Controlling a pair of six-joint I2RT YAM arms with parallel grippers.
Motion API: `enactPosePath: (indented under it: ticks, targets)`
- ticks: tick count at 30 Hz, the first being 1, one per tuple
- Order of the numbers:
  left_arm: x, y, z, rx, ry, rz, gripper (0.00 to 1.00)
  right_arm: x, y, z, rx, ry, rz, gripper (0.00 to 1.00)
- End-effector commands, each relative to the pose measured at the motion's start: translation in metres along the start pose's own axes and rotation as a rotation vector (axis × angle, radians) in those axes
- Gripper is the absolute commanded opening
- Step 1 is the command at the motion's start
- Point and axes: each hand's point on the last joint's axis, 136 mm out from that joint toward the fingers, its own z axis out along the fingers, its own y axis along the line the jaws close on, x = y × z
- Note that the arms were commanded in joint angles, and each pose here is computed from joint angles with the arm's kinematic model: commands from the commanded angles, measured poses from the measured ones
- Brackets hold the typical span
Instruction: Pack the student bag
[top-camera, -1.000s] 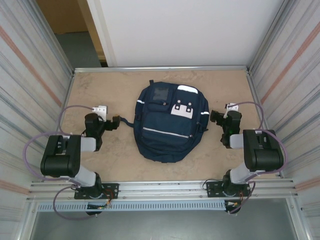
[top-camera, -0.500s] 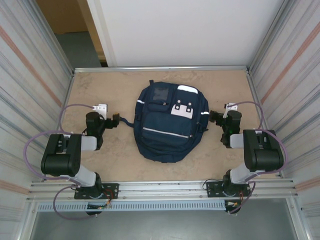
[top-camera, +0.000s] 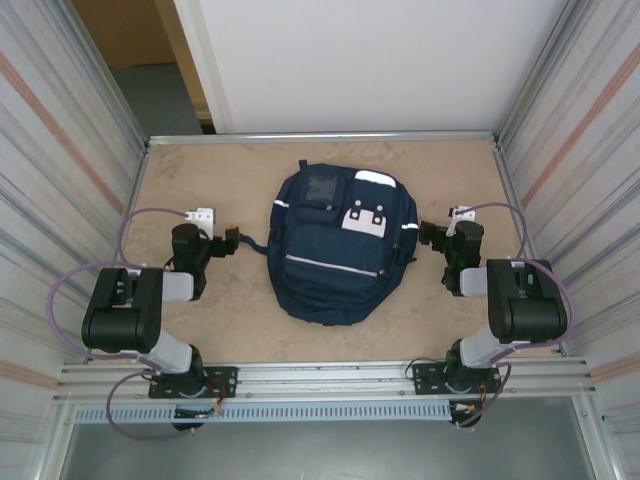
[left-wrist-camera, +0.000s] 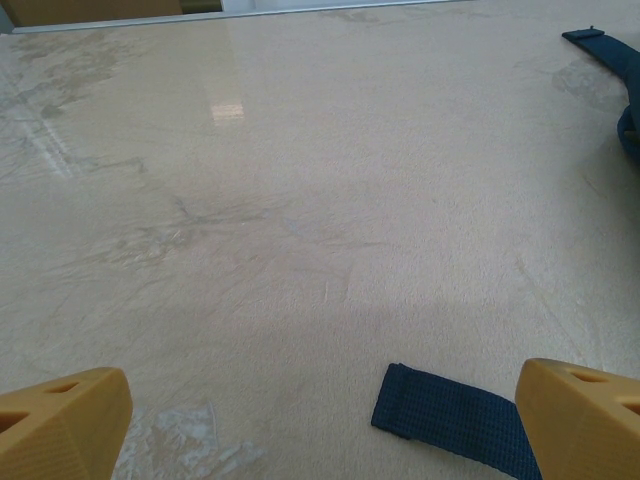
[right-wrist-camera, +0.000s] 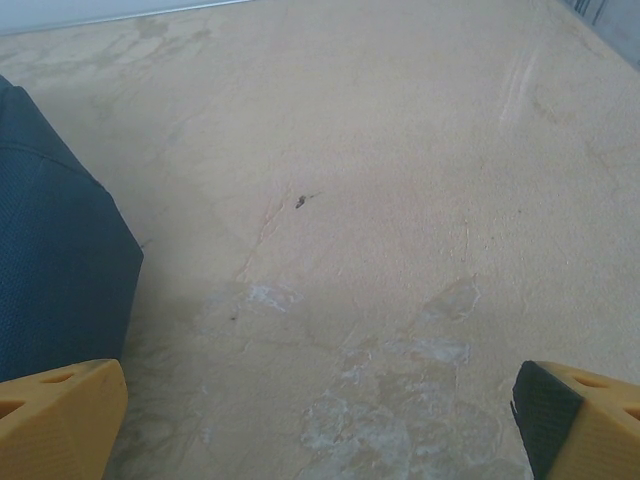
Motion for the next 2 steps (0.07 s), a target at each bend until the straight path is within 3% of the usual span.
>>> enactPosePath:
  ticks: [1,2]
  targets:
    - [-0.0134,0.0033,0.0007,-0.015,-0.033,0.013,0.99,-0.0112,0.0017,0.0017,-0.011,-0.021,-0.012,0.99]
    - [-0.014,0.003,0.0005,-0.014,-0.034,0.013,0.99,-0.0117,0.0021,0.0019,-0.013,-0.022,-0.011,0.99]
